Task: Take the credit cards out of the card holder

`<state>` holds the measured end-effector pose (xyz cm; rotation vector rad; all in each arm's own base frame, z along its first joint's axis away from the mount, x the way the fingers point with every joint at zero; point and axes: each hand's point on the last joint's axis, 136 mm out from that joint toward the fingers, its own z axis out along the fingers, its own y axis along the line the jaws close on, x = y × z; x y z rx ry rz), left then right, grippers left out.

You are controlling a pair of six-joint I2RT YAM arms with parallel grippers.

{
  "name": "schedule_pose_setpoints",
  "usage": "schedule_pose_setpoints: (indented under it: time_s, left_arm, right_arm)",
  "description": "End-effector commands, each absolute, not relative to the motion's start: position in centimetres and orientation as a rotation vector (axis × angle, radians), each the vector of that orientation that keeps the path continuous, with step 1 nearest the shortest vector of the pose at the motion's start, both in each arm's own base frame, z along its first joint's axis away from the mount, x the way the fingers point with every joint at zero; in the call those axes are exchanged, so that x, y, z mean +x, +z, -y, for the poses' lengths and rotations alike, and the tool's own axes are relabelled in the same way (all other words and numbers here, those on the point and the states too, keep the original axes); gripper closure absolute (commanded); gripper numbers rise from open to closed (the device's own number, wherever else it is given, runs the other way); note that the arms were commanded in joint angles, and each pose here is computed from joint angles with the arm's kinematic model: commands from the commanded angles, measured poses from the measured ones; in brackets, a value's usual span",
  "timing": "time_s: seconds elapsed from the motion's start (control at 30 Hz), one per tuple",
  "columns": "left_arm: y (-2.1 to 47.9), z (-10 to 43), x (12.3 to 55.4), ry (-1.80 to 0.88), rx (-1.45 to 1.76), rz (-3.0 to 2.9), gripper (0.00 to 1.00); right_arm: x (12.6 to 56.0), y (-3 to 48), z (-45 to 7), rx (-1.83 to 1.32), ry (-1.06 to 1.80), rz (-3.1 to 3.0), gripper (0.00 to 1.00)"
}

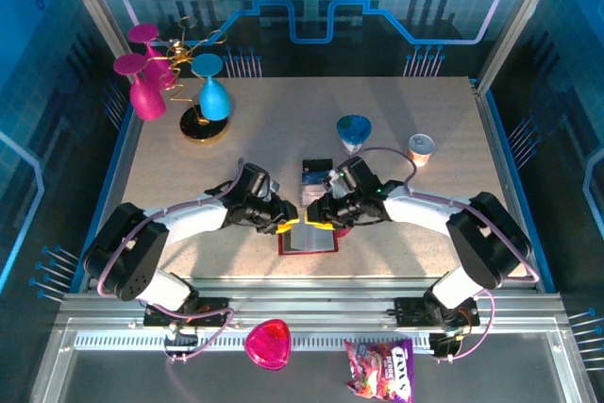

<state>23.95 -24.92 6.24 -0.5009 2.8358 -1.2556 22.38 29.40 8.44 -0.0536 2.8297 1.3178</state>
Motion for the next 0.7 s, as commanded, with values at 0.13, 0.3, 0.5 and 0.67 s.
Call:
schedule_pose_setpoints:
  time_s: [0.13,0.3,0.5,0.67]
  left_arm:
    - [6.7,27.3,23.7,-1.300,-0.431,-2.883,0.68]
    - [6.6,29.0,23.9,-1.324,-0.388,-2.897,0.65]
    - [6.0,30.4,24.1,-1.335,-0.356,-2.924,0.56]
    - [5.4,31.2,24.1,-1.333,-0.342,-2.942,0.49]
  right_arm:
    - [22.2,8.9,-26.8,-0.013,1.252,-2.836,0.59]
    - [21.9,9.1,-25.8,0.013,1.236,-2.828,0.59]
    - [21.5,9.1,-24.8,0.038,1.216,-2.825,0.59]
    - [21.3,9.5,-24.0,0.059,1.200,-2.814,0.58]
